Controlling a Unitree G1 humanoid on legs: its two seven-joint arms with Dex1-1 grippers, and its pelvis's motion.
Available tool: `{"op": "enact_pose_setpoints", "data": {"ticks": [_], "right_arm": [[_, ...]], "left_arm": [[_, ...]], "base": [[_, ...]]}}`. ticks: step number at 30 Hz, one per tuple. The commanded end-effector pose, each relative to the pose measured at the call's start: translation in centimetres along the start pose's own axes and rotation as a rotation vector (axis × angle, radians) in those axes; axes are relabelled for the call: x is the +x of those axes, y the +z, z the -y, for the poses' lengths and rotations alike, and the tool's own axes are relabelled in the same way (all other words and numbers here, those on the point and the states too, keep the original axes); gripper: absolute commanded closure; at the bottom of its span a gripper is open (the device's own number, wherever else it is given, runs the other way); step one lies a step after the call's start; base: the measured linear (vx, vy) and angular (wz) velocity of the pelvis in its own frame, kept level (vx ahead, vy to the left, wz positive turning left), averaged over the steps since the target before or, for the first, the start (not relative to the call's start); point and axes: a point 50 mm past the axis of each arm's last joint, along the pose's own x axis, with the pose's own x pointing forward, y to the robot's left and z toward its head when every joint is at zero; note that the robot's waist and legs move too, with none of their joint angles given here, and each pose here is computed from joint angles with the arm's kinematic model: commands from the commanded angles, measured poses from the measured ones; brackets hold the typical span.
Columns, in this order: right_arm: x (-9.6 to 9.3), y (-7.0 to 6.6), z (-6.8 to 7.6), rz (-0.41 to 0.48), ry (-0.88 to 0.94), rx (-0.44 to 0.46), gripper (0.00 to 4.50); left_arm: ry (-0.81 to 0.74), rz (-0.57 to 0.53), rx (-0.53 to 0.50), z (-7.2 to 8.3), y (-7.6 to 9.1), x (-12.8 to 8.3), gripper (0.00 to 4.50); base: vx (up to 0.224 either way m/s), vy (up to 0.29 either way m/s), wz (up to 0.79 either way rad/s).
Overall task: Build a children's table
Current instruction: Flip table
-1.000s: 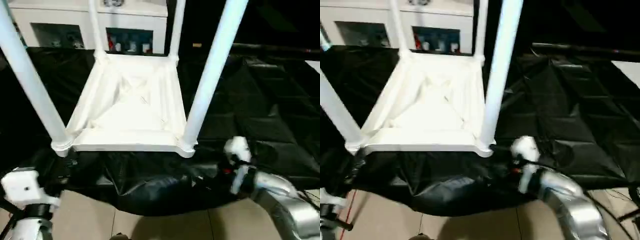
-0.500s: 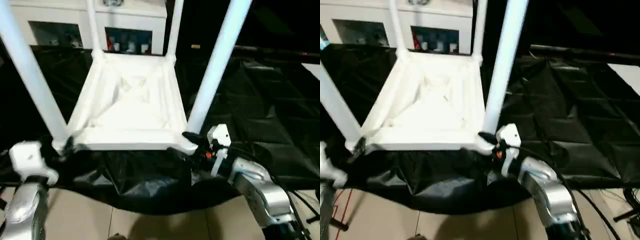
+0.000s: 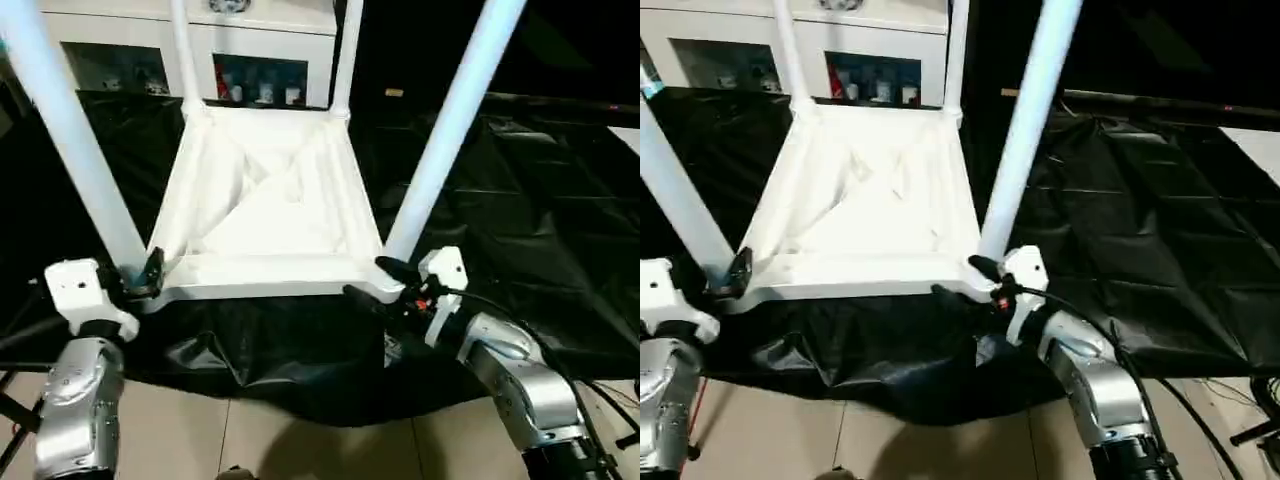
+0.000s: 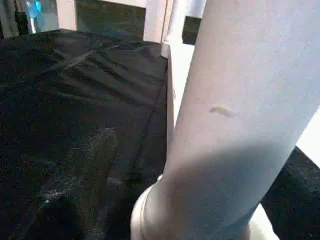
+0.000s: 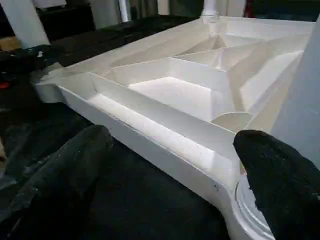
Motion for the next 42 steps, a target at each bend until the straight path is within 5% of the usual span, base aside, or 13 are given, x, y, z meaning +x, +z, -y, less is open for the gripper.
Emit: {"op": "enact_pose_setpoints", "data": {"ticks": [1,7,18,30,34,42], "right_arm": [[-0.2,0.3,-0.4,0.010,0.055,0.013,0.00],[0.4,0.4,-2.4,-0.039,0.292,0.011,0.00],[1.9,0.9,-2.1,-0.012,0.258,-0.015,0.00],[2.0,0.5,-2.3,-0.027,0.274,-0.013,0.00],[1.9,0.5,-2.5,-0.026,0.278,-0.002,0.00],[3.0,-0.2,-0.4,-0.057,0.046,0.018,0.00]], "left_arm": [[0.012,-0.011,-0.008,0.1,-0.1,-0.1,0.37],[0.001,-0.030,-0.016,0.5,-0.1,0.1,0.89],[-0.010,-0.073,-0.087,1.3,-0.8,-0.1,1.75],[-0.058,-0.072,-0.214,2.6,-0.3,0.1,1.81],[-0.088,-0.027,-0.509,5.4,1.5,1.1,1.81],[-0.200,-0.042,-0.550,8.3,2.6,1.5,1.93]], "base": [[0.000,0.000,0.00],[0.000,0.000,0.00],[0.000,0.000,0.00],[0.000,0.000,0.00],[0.000,0.000,0.00],[0.000,0.000,0.00]]}}
